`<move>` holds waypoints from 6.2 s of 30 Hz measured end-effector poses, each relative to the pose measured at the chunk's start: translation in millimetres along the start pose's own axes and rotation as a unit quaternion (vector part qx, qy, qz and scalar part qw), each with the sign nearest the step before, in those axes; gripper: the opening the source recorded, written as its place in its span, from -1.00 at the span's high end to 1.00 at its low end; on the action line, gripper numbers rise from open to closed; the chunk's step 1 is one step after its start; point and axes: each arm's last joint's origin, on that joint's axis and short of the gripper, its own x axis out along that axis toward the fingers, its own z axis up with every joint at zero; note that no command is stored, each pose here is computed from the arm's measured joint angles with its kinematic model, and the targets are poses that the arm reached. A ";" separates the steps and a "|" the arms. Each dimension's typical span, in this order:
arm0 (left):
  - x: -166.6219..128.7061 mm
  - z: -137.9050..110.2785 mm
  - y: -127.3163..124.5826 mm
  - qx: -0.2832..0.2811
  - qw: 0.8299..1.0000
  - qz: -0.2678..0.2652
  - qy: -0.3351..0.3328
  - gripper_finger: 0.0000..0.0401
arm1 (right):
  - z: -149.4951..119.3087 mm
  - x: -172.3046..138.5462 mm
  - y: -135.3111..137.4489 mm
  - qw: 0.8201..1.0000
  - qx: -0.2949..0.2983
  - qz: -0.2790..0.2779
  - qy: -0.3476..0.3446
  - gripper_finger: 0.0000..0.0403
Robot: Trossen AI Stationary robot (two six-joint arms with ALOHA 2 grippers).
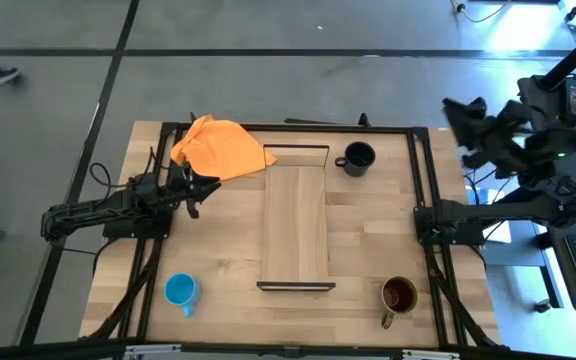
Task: Stack small to large cups/mugs on shelf
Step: Put the patterned yellow mug on the shelf
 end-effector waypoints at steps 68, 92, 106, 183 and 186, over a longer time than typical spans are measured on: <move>0.0 -0.1 0.0 0.000 1.000 0.000 0.000 0.53 | -154.2 -44.7 58.9 0.533 -0.045 0.022 0.845 0.27; 0.0 0.0 0.0 0.000 1.000 0.000 0.000 0.53 | -226.1 -66.3 109.5 0.560 -0.088 -0.023 0.824 0.27; 0.0 -0.1 0.0 0.000 1.000 0.000 0.000 0.53 | -254.5 -74.1 121.4 0.547 -0.104 -0.062 0.829 0.27; 0.0 -0.1 0.0 0.000 1.000 0.000 0.000 0.53 | -205.7 -1.8 34.0 0.652 0.010 -0.329 0.683 0.85; 0.0 0.0 0.0 0.000 1.000 0.000 0.000 0.53 | -204.9 15.1 19.6 0.671 0.008 -0.317 0.670 0.86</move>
